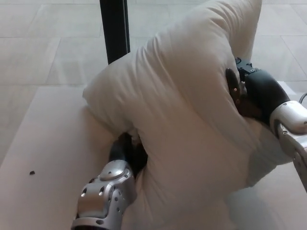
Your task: The robot uses its left hand to press on the left side of the pillow kept in the middle of the desk and uses its right hand to lift up and the right side of the pillow and turn it over
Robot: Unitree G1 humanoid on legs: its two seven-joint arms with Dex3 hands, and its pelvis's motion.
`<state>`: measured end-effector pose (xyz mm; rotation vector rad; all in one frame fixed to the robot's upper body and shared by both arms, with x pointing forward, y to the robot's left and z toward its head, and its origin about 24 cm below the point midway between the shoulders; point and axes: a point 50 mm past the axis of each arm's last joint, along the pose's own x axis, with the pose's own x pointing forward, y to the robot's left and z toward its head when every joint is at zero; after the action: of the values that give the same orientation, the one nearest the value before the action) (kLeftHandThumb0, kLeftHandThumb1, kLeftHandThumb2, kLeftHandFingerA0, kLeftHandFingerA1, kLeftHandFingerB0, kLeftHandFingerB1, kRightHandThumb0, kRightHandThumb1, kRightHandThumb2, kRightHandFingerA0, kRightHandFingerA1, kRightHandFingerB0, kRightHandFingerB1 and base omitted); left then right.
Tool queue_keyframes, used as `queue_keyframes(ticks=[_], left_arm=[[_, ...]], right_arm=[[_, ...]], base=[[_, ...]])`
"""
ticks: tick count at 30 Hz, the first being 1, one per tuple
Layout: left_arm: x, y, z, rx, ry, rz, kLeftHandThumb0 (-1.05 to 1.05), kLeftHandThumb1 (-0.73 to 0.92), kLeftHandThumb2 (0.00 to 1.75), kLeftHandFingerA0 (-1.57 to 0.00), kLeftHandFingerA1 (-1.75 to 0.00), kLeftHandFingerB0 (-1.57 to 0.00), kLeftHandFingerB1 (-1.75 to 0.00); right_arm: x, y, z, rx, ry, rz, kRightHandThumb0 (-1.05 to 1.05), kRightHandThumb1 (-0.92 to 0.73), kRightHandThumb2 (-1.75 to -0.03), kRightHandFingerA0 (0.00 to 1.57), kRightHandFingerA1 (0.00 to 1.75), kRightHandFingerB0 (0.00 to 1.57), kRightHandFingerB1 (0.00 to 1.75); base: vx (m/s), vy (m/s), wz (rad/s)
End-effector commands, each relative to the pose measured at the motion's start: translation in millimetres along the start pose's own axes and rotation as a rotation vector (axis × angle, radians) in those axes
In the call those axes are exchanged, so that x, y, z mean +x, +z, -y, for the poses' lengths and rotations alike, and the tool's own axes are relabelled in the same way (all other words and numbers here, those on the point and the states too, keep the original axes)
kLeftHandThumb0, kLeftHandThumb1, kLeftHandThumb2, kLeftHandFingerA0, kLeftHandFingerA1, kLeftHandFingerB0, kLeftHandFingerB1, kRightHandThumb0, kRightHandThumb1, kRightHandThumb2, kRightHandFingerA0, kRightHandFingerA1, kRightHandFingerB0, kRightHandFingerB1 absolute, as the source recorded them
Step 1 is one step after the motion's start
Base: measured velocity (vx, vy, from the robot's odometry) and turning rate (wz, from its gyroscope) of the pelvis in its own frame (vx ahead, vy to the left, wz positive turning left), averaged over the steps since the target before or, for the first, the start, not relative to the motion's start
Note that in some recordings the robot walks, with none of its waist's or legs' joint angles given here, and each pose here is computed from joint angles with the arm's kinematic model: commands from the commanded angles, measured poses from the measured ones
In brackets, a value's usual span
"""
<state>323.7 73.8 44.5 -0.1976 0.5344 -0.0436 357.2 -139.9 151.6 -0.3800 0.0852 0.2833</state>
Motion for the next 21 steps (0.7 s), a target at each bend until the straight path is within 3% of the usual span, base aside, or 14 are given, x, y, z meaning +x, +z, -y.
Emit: queue_keyframes(ticks=[1,2,4,6,7,9,10,11,14,15,16,18,19,21], left_arm=[[-12.9,-48.9,73.1,0.322,-0.258,-0.069,-1.05,0.8,1.15,0.0,-0.15,0.0,-0.12],[-15.5,-51.8,77.3,0.373,-0.259,-0.069,-0.99,0.71,1.07,-0.08,-0.36,0.0,-0.05],[-18.0,-55.9,83.0,0.409,-0.265,-0.066,-0.94,0.66,0.99,-0.13,-0.5,0.0,0.0],[-21.1,-59.5,90.2,0.411,-0.284,-0.088,-0.97,0.67,1.02,-0.09,-0.4,0.0,0.0],[-24.6,-63.7,98.3,0.346,-0.317,-0.101,-1.0,0.63,1.01,-0.05,-0.44,0.0,0.0],[-27.2,-66.5,106.8,0.197,-0.328,-0.128,-1.02,0.63,0.99,-0.06,-0.32,0.0,0.0],[-27.4,-70.2,108.1,0.171,-0.328,-0.119,-1.01,0.63,0.98,-0.01,-0.17,0.0,0.0],[-29.1,-75.1,110.8,0.146,-0.326,-0.125,-1.03,0.63,0.98,-0.03,-0.22,0.0,0.0],[-30.5,-82.7,115.5,0.067,-0.343,-0.172,-1.05,0.61,0.95,-0.03,-0.15,0.0,0.0],[-30.3,-83.9,115.4,0.067,-0.348,-0.183,-1.03,0.6,0.94,-0.09,-0.27,0.0,-0.01],[-30.3,-86.8,113.9,0.062,-0.352,-0.189,-0.99,0.58,0.95,-0.07,-0.4,0.0,-0.02],[-30.7,-93.4,111.4,0.045,-0.346,-0.193,-1.03,0.6,0.95,-0.07,-0.26,0.0,0.0],[-30.6,-94.8,110.8,0.05,-0.346,-0.19,-0.99,0.58,0.95,-0.1,-0.32,0.0,-0.03],[-30.2,-96.9,110.4,0.039,-0.335,-0.19,-1.02,0.6,0.95,-0.09,-0.38,0.0,0.0]], right_arm=[[-4.3,-24.7,-103.7,-0.011,0.452,-0.065,-1.05,-0.91,-0.7,0.18,0.64,0.08,0.32],[-6.4,-28.8,-110.7,-0.014,0.476,-0.093,-1.01,-0.66,-1.14,0.31,0.62,0.11,0.26],[-8.9,-32.5,-119.9,-0.026,0.499,-0.116,-1.04,-0.87,-0.66,0.41,0.72,0.07,0.36],[-11.5,-35.7,-130.2,-0.032,0.534,-0.108,-1.05,-0.69,-1.13,0.38,0.71,0.07,0.33],[-12.6,-38.3,-142.7,-0.062,0.594,-0.103,-1.05,-0.84,-0.65,0.45,0.9,0.09,0.39],[-12.5,-37.2,-152.1,-0.138,0.621,-0.121,-1.05,-0.77,-0.68,0.84,1.63,0.08,0.46],[-12.7,-35.9,-158.2,-0.157,0.64,-0.107,-1.05,-0.77,-0.67,1.0,1.6,0.08,0.47],[-13.7,-35.6,-164.9,-0.167,0.649,-0.117,-0.42,-0.17,-0.93,1.34,1.32,0.0,0.52],[-19.8,-36.5,-178.6,-0.21,0.697,-0.099,-0.43,-0.24,-0.97,1.31,1.31,0.0,0.53],[-21.2,-37.6,-182.1,-0.229,0.71,-0.104,-1.03,-0.6,-1.01,0.97,1.45,0.08,0.54],[-22.9,-38.8,-186.4,-0.255,0.726,-0.108,-1.0,-0.78,-0.67,0.74,1.47,0.07,0.52],[-27.5,-40.0,-196.3,-0.281,0.76,-0.109,-0.99,-0.59,-0.98,0.96,1.44,0.07,0.55],[-29.2,-40.0,-199.1,-0.282,0.766,-0.099,-1.01,-0.77,-0.65,0.55,1.39,0.09,0.53],[-31.0,-41.1,-203.8,-0.298,0.779,-0.082,-1.05,-0.76,-0.65,0.53,1.35,0.09,0.53]], base=[[0.0,0.0,0.0],[0.0,0.0,0.0],[0.0,0.0,0.0],[0.0,0.0,0.0],[0.0,0.0,0.0],[0.0,0.0,0.0],[0.0,0.0,0.0],[0.0,0.0,0.0],[0.0,0.0,0.0],[0.0,0.0,0.0],[0.0,0.0,0.0],[0.0,0.0,0.0],[0.0,0.0,0.0],[0.0,0.0,0.0]])
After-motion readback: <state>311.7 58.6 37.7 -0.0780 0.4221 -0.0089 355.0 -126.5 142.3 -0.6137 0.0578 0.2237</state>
